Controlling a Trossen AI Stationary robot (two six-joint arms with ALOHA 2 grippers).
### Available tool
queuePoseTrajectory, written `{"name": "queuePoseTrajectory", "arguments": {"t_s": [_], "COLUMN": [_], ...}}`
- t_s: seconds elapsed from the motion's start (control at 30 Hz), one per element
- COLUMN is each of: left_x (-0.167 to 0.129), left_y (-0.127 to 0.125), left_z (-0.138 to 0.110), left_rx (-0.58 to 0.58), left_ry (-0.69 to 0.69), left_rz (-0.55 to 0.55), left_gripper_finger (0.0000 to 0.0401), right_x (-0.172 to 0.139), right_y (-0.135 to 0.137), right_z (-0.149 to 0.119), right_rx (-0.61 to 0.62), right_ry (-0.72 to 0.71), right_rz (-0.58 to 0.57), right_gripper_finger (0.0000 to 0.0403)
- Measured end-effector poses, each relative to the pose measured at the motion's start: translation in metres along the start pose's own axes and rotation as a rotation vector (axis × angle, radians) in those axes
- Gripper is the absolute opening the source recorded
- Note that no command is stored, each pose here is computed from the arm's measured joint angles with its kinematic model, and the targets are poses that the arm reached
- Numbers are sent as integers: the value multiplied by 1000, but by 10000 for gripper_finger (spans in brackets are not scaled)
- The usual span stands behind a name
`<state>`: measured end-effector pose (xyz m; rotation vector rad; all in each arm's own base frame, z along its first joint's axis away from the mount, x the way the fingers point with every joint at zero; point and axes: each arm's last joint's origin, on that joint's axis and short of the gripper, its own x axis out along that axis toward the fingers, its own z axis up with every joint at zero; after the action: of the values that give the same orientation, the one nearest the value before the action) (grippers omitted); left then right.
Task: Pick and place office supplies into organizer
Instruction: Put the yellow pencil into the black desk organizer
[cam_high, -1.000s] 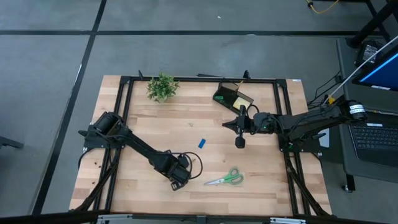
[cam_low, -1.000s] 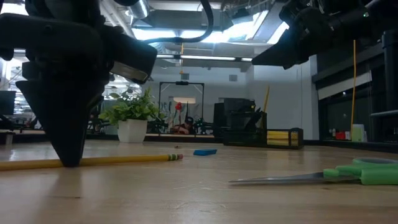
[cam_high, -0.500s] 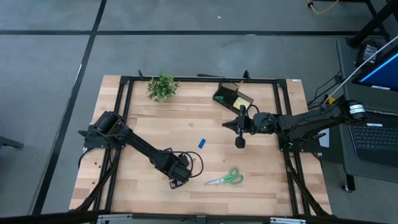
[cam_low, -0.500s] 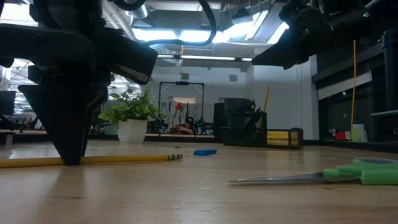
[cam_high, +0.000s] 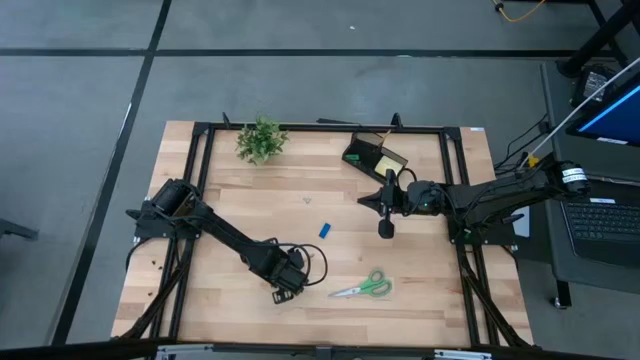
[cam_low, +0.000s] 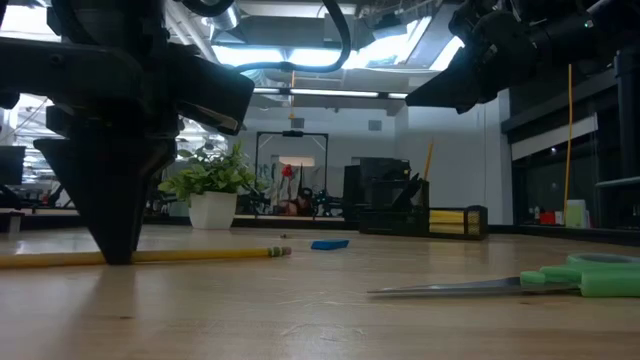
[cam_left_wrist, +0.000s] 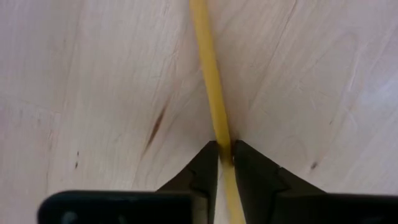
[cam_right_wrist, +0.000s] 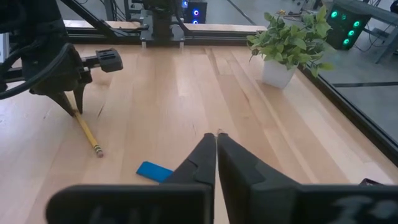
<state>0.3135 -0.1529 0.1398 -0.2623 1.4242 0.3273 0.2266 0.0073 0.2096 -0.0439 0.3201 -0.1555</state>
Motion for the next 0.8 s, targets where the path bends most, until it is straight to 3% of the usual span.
{"name": "queuePoseTrajectory", "arguments": {"t_s": [0.2,0.57,0.8], "left_x": [0,-1,-20], "left_y": [0,0,6], "left_z": [0,0,3], "left_rx": [4,19,61], "left_ry": [0,-4,-121], "left_rz": [1,-3,28], "left_gripper_finger": [20,24,23], "right_x": [0,0,0], "right_y": [0,0,0], "right_z": [0,0,0], "right_rx": [0,4,22], "right_ry": [0,0,0], "right_rz": [0,0,-1], "right_gripper_finger": [22,23,23]}}
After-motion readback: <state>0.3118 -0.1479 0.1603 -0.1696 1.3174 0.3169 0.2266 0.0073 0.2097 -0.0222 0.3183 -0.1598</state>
